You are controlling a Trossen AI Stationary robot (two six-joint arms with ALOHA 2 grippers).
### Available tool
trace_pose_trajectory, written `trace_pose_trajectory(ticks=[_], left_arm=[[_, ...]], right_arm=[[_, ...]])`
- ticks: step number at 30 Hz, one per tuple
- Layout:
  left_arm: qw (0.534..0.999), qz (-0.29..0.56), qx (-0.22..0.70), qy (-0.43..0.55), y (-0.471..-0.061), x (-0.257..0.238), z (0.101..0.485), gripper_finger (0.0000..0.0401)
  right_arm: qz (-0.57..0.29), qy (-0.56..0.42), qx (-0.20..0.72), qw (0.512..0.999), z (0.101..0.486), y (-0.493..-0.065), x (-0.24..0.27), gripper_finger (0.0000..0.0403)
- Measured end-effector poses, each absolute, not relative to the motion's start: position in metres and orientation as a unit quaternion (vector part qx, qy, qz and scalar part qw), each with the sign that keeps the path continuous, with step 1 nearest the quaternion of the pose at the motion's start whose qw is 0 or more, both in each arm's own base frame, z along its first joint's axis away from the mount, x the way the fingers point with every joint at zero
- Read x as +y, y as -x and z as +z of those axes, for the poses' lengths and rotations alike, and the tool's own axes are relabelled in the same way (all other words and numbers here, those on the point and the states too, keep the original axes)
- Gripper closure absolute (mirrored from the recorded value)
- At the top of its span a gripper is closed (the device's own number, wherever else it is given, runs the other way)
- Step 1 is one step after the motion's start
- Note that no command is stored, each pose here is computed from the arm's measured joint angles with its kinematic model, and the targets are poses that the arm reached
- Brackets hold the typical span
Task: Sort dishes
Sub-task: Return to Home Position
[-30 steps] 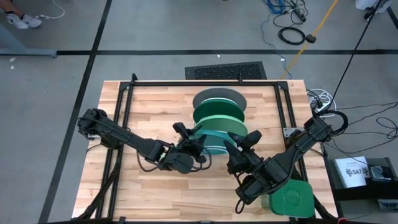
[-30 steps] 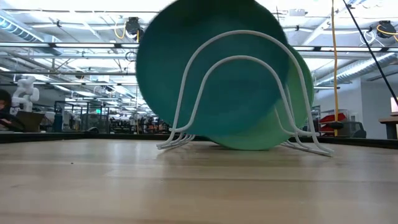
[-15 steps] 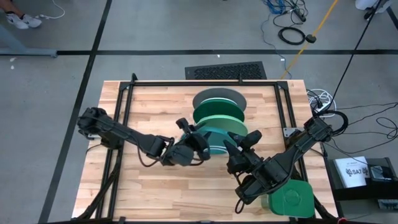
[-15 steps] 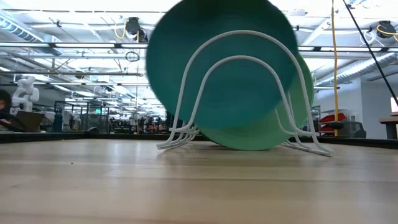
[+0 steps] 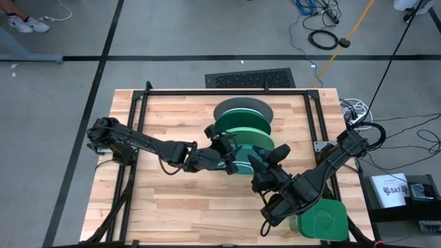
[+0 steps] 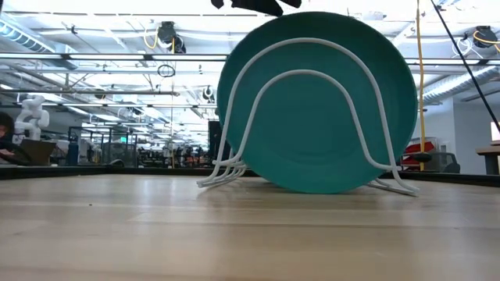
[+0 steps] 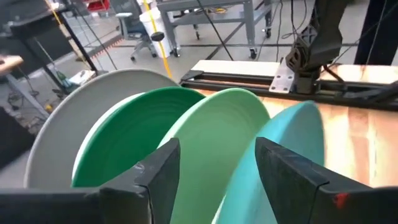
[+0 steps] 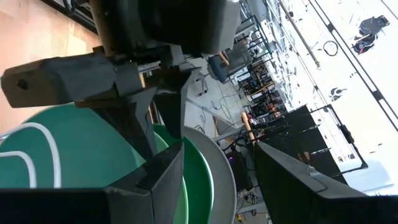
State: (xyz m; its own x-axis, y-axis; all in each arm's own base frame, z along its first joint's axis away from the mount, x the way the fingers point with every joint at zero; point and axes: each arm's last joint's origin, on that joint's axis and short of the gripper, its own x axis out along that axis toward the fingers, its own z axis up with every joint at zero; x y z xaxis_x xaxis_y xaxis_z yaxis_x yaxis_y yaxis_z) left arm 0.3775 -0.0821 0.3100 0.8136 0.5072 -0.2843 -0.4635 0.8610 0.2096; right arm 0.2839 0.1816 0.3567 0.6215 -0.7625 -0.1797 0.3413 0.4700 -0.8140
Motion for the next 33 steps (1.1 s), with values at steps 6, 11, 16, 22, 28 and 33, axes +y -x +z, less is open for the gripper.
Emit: trace_pose_trajectory(ticks=[6, 11, 16, 22, 28, 33], left_arm=[[0.953, 0.243, 0.168, -0.072, -0.376, -0.088, 0.311, 0.0191], [0.957, 0.229, 0.157, -0.085, -0.366, -0.096, 0.323, 0.0191], [0.962, 0.220, 0.132, -0.089, -0.347, -0.102, 0.348, 0.0191], [0.962, 0.208, 0.127, -0.124, -0.302, -0.117, 0.379, 0.0193], [0.963, 0.178, 0.138, -0.149, -0.255, -0.130, 0.397, 0.0250], [0.969, 0.127, 0.136, -0.163, -0.230, -0.147, 0.404, 0.0349]], right_arm=[[-0.339, 0.387, 0.272, 0.813, 0.357, -0.284, 0.182, 0.0216], [-0.339, 0.388, 0.272, 0.813, 0.357, -0.284, 0.182, 0.0216], [-0.339, 0.388, 0.273, 0.813, 0.357, -0.284, 0.182, 0.0216], [-0.322, 0.381, 0.282, 0.819, 0.356, -0.281, 0.186, 0.0216], [-0.245, 0.341, 0.341, 0.841, 0.351, -0.287, 0.192, 0.0218], [-0.127, 0.299, 0.363, 0.873, 0.353, -0.306, 0.200, 0.0249]])
